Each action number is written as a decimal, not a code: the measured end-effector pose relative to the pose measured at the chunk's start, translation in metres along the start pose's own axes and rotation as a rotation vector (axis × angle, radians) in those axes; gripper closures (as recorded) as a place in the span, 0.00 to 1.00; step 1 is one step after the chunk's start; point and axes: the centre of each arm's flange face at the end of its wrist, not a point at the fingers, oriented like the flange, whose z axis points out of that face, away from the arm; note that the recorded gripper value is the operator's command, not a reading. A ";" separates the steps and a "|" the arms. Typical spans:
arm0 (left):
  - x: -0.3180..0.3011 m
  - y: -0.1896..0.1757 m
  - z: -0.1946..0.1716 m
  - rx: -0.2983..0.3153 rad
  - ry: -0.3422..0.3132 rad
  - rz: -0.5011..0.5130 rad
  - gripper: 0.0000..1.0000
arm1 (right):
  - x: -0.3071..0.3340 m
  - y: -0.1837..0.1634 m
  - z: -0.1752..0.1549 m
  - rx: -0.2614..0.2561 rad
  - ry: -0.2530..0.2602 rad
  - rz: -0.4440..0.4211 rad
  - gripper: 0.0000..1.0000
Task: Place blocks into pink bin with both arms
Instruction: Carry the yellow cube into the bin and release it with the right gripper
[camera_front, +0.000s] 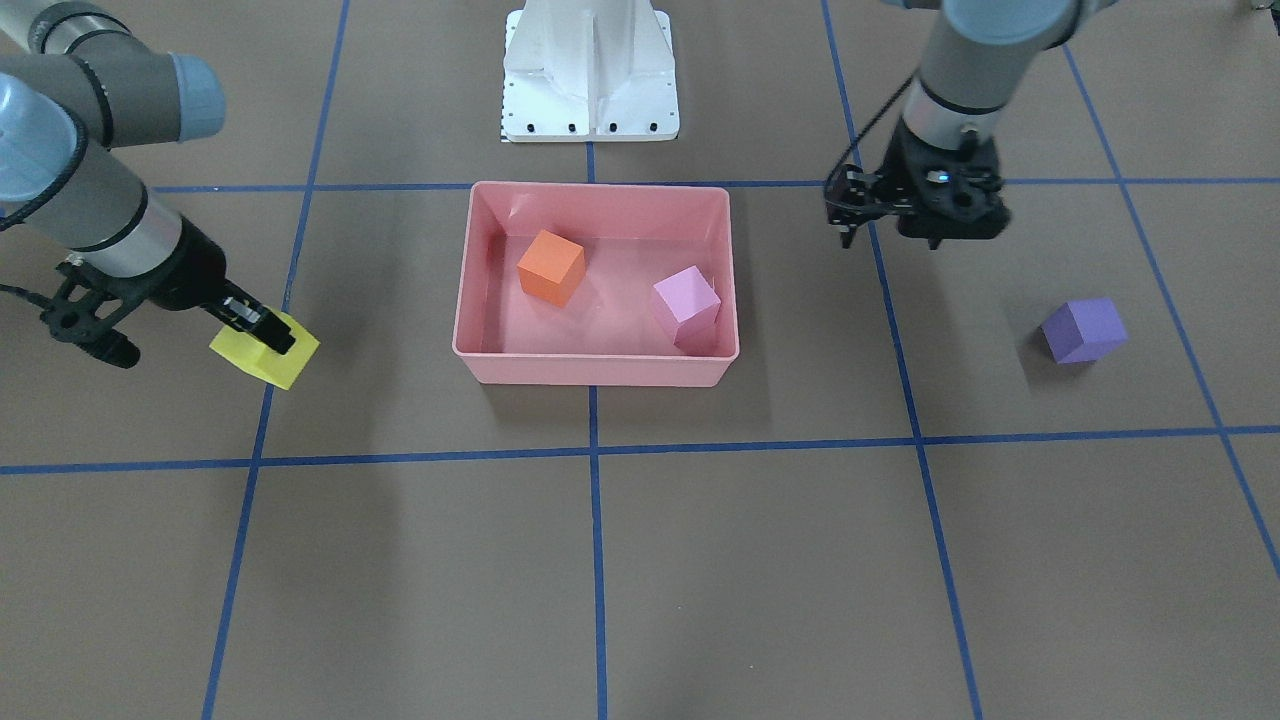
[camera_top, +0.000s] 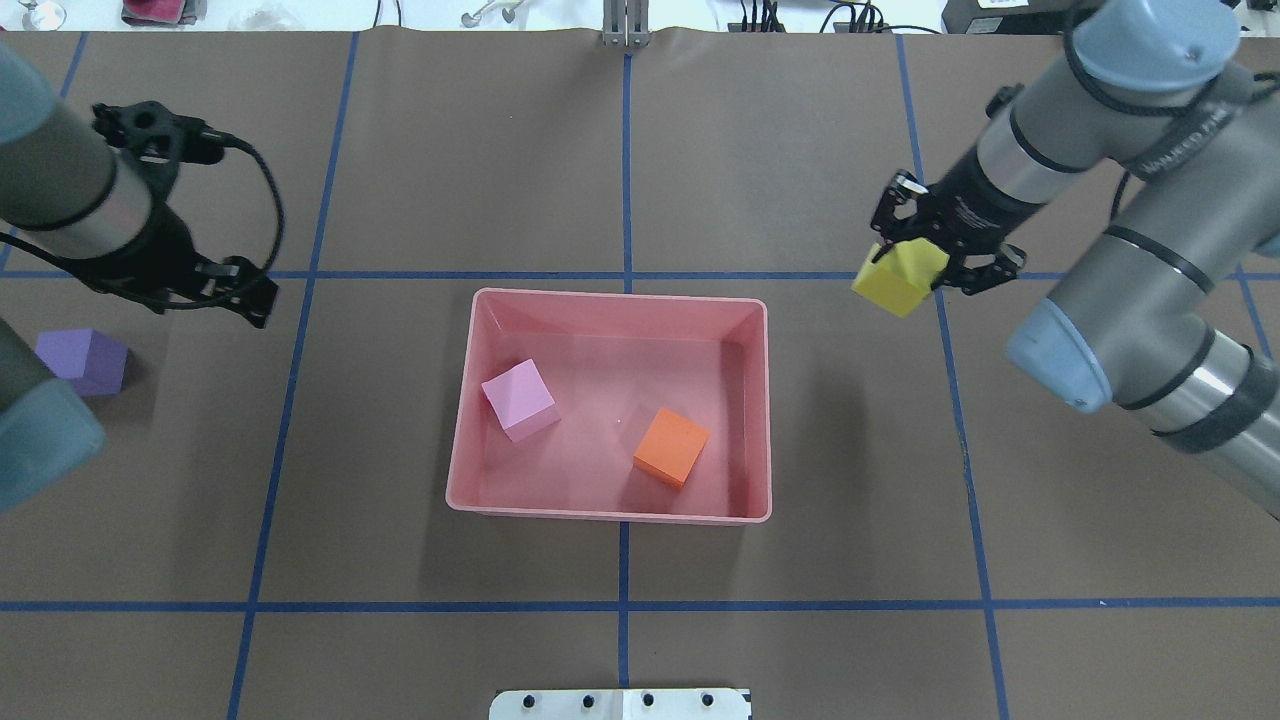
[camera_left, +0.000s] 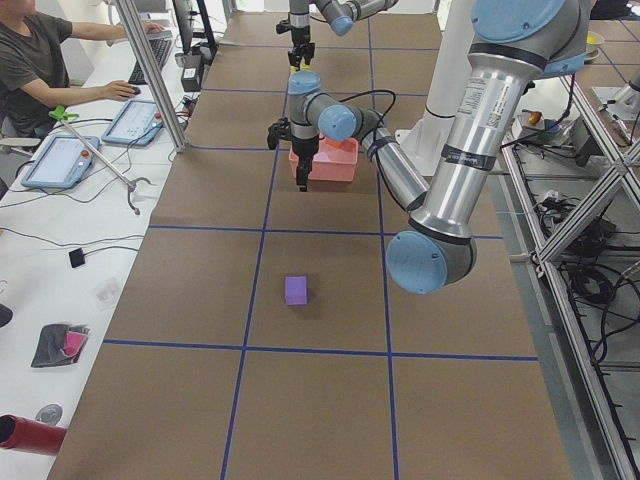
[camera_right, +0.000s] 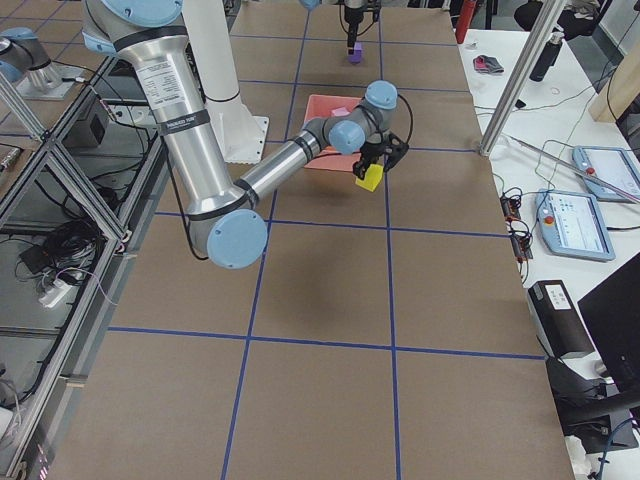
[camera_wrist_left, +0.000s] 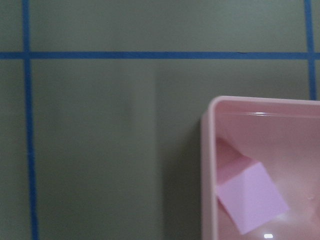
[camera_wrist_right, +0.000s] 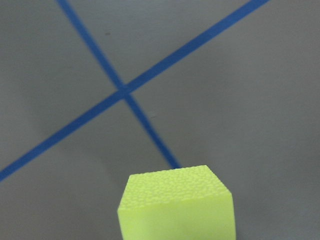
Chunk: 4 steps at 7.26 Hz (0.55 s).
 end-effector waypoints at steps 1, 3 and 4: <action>-0.051 -0.006 0.005 -0.013 -0.024 0.033 0.01 | -0.042 0.037 -0.014 -0.008 -0.033 0.031 1.00; -0.135 -0.018 0.024 -0.017 -0.049 0.078 0.01 | -0.097 0.129 0.003 0.005 -0.064 0.051 1.00; -0.164 -0.021 0.036 -0.014 -0.035 0.093 0.01 | -0.111 0.167 0.022 0.016 -0.062 0.041 1.00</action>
